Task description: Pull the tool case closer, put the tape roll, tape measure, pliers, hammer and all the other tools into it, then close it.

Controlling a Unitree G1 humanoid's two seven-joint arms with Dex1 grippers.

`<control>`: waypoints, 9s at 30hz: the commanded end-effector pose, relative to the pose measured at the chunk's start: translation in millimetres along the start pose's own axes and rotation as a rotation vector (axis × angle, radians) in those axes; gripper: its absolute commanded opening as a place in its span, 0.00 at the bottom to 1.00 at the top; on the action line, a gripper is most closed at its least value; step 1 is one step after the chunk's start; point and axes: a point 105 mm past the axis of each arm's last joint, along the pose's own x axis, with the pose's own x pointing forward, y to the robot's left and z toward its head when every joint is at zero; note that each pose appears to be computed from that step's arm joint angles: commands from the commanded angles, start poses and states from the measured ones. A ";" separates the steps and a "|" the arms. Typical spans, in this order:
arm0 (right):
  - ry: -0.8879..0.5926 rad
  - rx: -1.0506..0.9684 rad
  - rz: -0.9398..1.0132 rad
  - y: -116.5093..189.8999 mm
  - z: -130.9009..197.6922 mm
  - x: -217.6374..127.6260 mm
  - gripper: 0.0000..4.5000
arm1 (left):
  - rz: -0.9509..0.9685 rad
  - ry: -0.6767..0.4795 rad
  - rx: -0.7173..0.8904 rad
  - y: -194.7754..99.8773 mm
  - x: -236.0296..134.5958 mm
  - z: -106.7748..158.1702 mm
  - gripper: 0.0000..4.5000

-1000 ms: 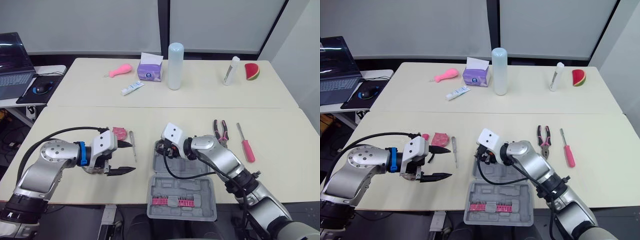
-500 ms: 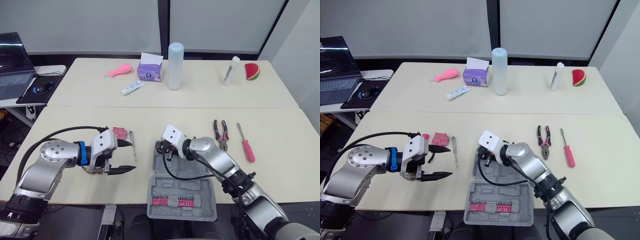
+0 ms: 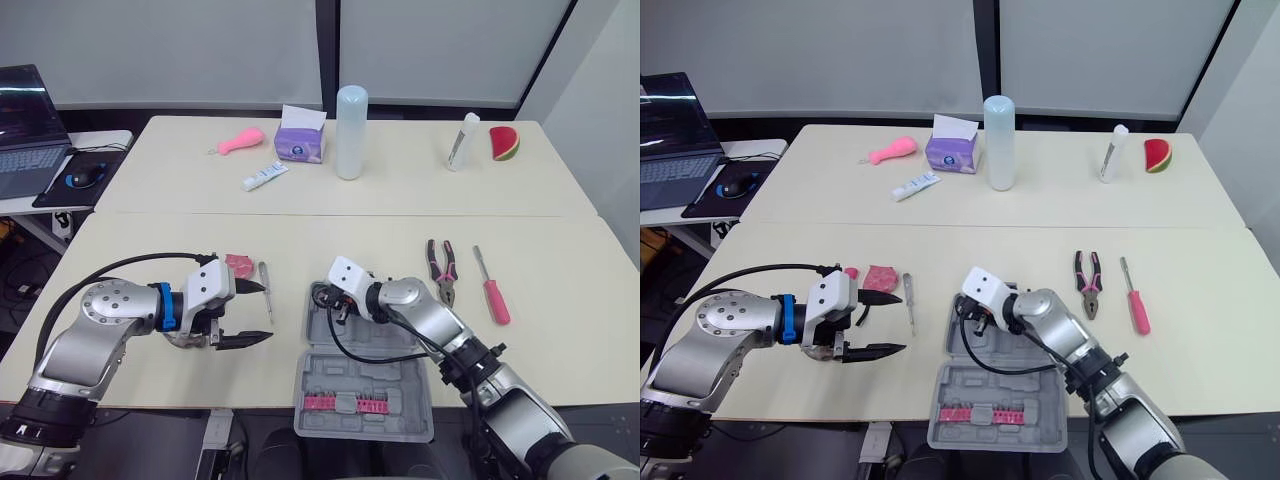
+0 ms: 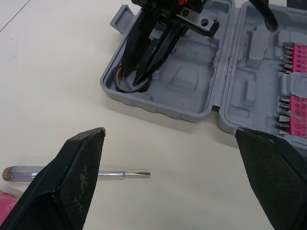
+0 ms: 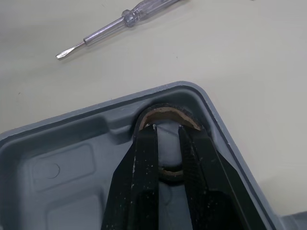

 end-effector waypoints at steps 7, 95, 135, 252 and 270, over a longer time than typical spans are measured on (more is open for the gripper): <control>-0.115 -0.013 0.017 -3.8 28.3 -8.1 0.16 | 0.051 -0.024 0.001 3.7 -7.6 2.1 1.00; -0.202 0.055 0.020 33.9 20.7 -195.1 1.00 | 0.882 0.065 -0.772 57.9 41.4 -68.1 0.89; -0.188 0.068 0.004 41.4 14.7 -198.6 1.00 | 0.465 0.156 -0.599 -8.2 54.3 -57.6 0.01; -0.174 0.037 0.087 78.3 28.3 -190.8 1.00 | -0.124 0.126 0.168 -25.0 1.4 -48.9 0.70; -0.231 0.889 0.099 80.0 19.9 -168.5 1.00 | -0.318 -0.045 0.437 -37.0 71.0 69.7 0.70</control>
